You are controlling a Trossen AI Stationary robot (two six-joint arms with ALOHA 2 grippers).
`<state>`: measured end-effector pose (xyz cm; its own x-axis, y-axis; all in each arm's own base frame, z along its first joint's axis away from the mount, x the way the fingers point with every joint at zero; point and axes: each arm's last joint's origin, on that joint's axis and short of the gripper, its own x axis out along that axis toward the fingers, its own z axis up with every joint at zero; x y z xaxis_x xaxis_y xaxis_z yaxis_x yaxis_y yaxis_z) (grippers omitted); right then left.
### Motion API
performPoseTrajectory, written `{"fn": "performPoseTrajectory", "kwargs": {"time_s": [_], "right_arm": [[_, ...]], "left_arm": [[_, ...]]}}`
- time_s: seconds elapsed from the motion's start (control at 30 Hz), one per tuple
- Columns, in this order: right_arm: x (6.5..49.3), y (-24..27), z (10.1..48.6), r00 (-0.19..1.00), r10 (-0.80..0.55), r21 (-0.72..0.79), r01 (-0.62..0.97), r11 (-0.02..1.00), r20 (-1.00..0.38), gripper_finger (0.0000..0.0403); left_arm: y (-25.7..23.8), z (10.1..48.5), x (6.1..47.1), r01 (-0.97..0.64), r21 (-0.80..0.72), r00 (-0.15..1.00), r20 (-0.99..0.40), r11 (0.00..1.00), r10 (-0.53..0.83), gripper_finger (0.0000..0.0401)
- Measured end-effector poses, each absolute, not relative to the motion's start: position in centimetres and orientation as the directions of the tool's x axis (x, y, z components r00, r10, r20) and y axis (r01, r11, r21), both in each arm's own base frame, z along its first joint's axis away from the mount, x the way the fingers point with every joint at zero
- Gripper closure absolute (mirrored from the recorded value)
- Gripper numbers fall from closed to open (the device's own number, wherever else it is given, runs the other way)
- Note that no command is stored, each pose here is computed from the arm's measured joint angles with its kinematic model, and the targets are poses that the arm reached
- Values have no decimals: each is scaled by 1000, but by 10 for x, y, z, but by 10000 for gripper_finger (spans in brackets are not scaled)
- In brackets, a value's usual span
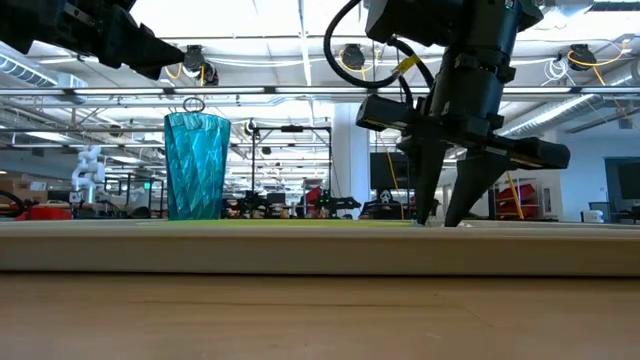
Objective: Pick and place plate/cup/fork/spoon on tray
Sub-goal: Adjust the iridescent fork on the gray serving tray
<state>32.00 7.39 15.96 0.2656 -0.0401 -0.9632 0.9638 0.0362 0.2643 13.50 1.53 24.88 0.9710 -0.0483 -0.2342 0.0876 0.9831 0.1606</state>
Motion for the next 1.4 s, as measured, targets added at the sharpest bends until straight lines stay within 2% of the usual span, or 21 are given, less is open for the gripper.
{"fn": "performPoseTrajectory", "kwargs": {"time_s": [0.2, 0.4, 0.5, 0.6, 0.77, 0.83, 0.93, 1.13, 1.4], "right_arm": [[321, 70, 160, 272, -68, 266, 959, 96, -960, 295], [316, 66, 177, 319, -113, 292, 935, 201, -941, 295], [313, 63, 191, 366, -182, 311, 911, 272, -913, 295], [307, 60, 207, 413, -272, 293, 874, 388, -869, 295], [297, 50, 231, 459, -534, 149, 839, 523, -710, 295], [296, 47, 235, 455, -589, 70, 826, 559, -668, 295], [297, 42, 231, 450, -554, 2, 778, 628, -701, 296], [294, 40, 197, 504, -349, 15, 585, 811, -790, 296], [279, 35, 158, 553, -332, -56, 456, 888, -764, 296]], "left_arm": [[15, 249, 135, 87, 159, 971, -235, 983, -48, 359], [15, 250, 135, 85, 161, 973, -224, 983, -48, 359], [15, 250, 135, 84, 157, 974, -220, 984, -48, 359], [15, 250, 135, 83, 154, 974, -220, 984, -48, 359], [15, 250, 135, 82, 158, 975, -219, 984, -46, 359], [16, 251, 135, 66, 166, 976, -216, 984, -29, 359], [17, 252, 136, 36, 176, 979, -205, 984, 1, 359], [18, 252, 136, 12, 168, 978, -206, 986, 23, 359], [18, 253, 136, -3, 147, 980, -196, 989, 32, 359]]}}
